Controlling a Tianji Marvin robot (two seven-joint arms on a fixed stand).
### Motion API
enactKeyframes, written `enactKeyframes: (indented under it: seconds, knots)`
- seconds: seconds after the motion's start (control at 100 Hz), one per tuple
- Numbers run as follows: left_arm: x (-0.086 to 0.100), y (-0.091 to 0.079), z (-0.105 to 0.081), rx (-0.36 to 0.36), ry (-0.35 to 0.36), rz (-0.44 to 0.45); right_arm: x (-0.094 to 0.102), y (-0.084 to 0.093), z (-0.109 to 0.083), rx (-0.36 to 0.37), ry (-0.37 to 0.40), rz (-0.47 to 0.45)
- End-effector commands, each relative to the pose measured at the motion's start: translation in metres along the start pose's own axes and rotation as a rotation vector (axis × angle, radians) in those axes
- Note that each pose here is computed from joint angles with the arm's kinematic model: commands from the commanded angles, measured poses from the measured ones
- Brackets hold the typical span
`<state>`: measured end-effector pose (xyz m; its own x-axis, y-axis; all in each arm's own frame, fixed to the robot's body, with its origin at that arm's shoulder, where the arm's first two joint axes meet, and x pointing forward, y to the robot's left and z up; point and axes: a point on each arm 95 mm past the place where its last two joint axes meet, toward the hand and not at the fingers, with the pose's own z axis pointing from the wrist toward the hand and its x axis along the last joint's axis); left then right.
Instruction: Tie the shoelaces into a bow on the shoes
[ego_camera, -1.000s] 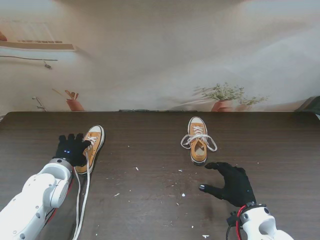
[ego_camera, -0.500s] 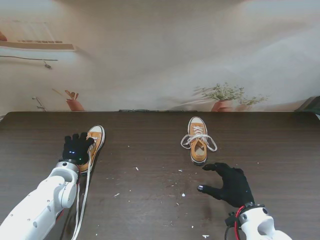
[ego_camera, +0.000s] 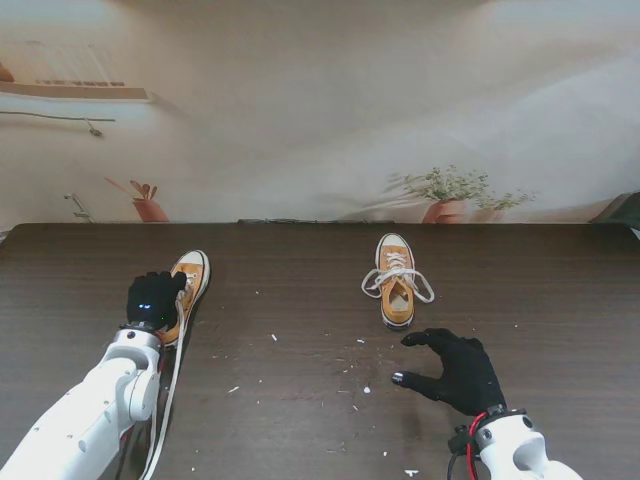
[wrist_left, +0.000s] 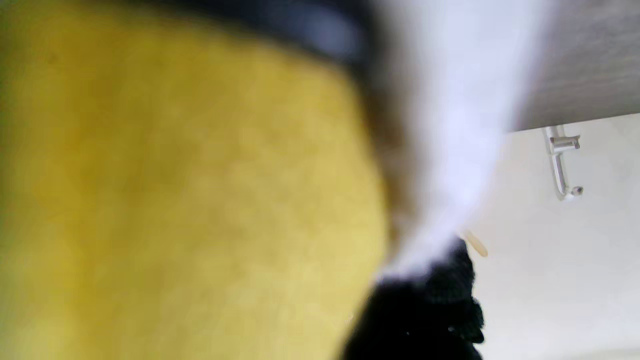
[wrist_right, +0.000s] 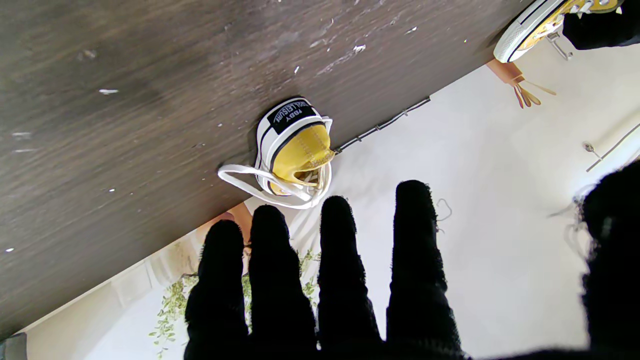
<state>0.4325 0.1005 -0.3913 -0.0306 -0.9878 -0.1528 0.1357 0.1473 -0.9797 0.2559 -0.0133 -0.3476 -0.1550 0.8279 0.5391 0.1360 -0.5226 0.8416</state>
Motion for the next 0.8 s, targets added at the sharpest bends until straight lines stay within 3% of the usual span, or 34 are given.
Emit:
enactKeyframes:
  seconds: [0.0,0.21,0.4,0.79]
  knots:
    - [0.007,-0.008,-0.002,0.018,0.022,-0.012,0.002,-0.002,-0.001,0.018,0.005,0.004]
    - [0.017,-0.038,-0.013,0.11,0.059,-0.047,0.003,-0.002,-0.002,0.012,0.008,0.012]
    - [0.039,-0.065,-0.031,0.182,0.131,-0.103,0.006,0.0,-0.005,0.0,0.014,0.014]
    - [0.099,-0.114,-0.09,0.25,0.276,-0.216,0.007,0.004,-0.011,-0.022,0.014,0.016]
